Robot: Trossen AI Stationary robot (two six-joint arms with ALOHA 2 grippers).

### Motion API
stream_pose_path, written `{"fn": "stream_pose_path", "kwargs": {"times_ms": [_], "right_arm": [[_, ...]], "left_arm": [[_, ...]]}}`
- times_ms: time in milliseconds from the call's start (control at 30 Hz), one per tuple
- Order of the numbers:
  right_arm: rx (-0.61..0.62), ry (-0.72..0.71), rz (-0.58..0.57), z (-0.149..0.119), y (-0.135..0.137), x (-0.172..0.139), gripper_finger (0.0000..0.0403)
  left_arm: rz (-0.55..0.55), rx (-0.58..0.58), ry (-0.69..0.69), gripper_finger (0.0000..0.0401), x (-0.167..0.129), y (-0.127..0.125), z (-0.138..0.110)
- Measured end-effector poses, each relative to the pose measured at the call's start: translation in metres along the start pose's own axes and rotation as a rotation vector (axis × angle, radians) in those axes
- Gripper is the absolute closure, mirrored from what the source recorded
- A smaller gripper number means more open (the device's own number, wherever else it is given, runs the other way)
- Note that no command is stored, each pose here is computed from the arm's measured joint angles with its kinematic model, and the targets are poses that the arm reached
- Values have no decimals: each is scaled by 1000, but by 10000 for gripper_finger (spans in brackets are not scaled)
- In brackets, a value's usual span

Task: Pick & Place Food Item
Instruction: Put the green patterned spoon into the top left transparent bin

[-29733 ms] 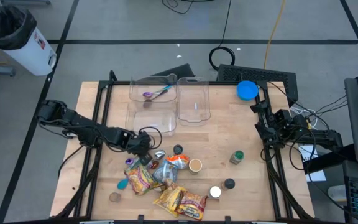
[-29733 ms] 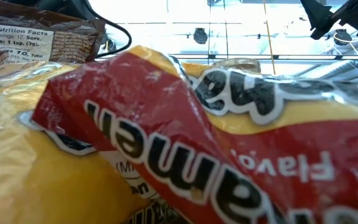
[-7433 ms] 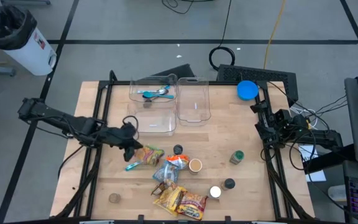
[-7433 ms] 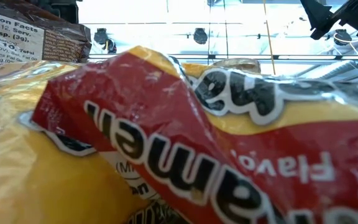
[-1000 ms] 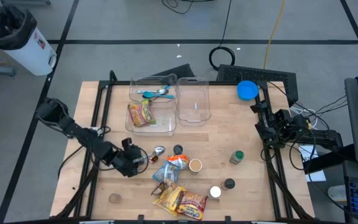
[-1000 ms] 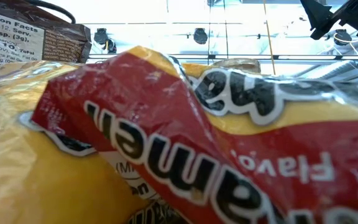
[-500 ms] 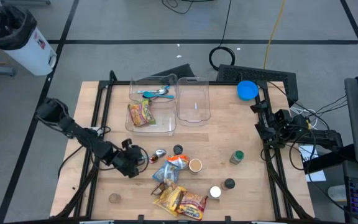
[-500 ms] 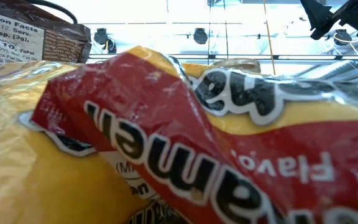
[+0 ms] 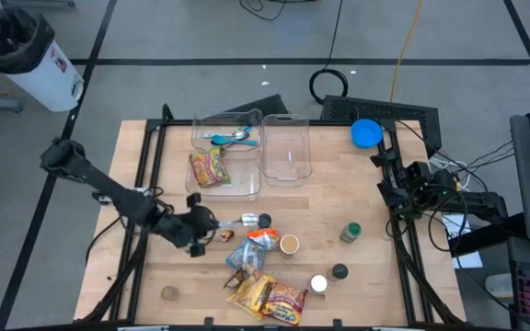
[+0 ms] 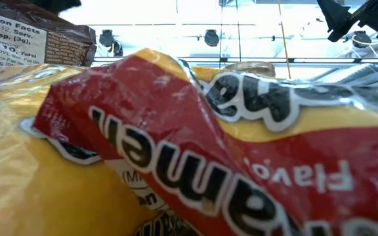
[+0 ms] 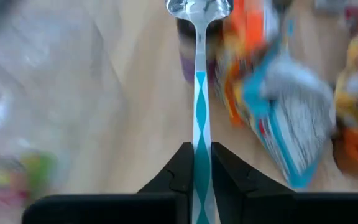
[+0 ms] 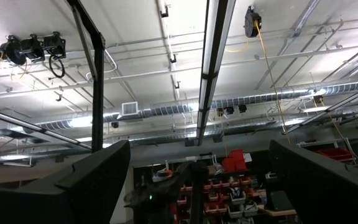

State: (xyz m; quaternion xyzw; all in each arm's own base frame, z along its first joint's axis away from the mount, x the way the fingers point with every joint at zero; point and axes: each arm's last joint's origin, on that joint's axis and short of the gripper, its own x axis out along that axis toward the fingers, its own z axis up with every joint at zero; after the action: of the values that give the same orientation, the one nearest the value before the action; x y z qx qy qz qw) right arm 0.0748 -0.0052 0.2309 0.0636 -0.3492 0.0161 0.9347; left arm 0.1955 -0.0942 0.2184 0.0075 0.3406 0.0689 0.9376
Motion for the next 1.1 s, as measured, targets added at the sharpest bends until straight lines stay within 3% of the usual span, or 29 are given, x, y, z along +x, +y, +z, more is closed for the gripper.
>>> {"fn": "stream_pose_path", "kwargs": {"times_ms": [267, 567, 900, 1100], "right_arm": [[0, 0, 0, 0, 0, 0, 23], [0, 0, 0, 0, 0, 0, 23], [0, 0, 0, 0, 0, 0, 23], [0, -1, 0, 0, 0, 0, 23]], "left_arm": [[150, 168, -175, 363, -36, 38, 38], [497, 230, 38, 367, -38, 123, 34], [453, 248, 181, 367, 1, 215, 26], [475, 179, 278, 366, 30, 244, 11]]}}
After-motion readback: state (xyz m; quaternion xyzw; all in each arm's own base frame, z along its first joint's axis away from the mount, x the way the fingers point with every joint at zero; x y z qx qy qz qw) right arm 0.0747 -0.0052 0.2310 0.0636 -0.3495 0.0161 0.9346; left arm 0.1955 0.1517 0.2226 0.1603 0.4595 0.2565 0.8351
